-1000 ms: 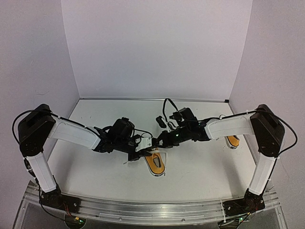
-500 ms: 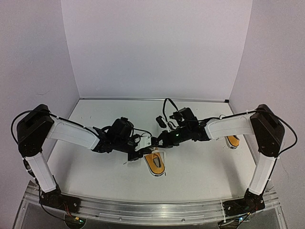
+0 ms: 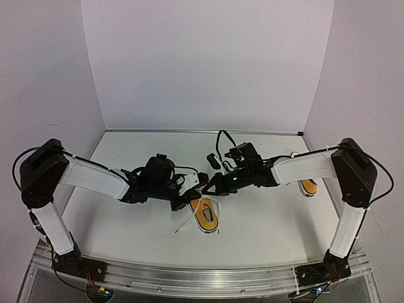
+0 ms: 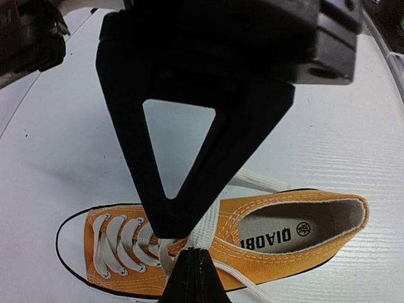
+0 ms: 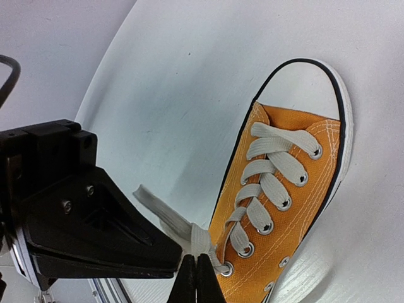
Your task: Tie the shoes
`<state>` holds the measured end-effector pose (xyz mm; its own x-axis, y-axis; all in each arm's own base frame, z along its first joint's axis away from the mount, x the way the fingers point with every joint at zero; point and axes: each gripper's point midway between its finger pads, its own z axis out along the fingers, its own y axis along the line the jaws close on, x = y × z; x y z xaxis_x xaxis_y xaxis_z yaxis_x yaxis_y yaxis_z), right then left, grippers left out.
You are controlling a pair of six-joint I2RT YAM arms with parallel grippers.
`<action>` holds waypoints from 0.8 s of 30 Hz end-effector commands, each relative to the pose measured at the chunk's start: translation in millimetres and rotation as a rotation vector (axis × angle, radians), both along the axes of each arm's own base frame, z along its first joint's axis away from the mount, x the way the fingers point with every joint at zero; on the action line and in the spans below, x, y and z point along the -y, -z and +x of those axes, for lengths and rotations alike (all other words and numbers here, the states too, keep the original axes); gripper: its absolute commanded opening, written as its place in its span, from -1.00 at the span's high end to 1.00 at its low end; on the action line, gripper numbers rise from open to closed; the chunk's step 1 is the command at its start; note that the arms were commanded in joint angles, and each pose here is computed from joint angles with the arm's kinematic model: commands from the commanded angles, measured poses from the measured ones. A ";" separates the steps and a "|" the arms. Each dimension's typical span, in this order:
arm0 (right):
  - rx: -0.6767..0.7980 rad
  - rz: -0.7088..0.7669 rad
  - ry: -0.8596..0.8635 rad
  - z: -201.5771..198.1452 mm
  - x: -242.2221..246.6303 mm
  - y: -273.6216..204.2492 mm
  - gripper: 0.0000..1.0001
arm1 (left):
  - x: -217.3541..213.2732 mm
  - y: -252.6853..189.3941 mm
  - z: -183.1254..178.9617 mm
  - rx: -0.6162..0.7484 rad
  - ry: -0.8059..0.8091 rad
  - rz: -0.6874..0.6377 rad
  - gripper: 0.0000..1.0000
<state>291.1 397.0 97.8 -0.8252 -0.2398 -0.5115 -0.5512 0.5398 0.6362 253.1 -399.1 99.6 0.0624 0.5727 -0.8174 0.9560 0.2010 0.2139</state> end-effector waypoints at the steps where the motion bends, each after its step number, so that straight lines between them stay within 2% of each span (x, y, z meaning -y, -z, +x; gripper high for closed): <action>1: 0.043 0.066 -0.001 3.0 -3.7 -24.1 1.00 | 7.1 -6.8 17.4 -0.014 -0.081 -0.061 1.00; 11: 0.015 0.104 -0.022 -3.2 -7.6 -26.1 1.00 | 7.8 -6.2 31.5 -0.080 -0.169 -0.163 1.00; 16: 0.006 0.136 -0.026 -4.4 -10.3 -29.6 1.00 | 15.8 -2.1 28.8 -0.142 -0.156 -0.221 1.00; 24: -0.030 0.163 -0.043 -10.6 -14.5 -24.8 1.00 | 19.1 -2.3 25.9 -0.248 -0.149 -0.405 1.00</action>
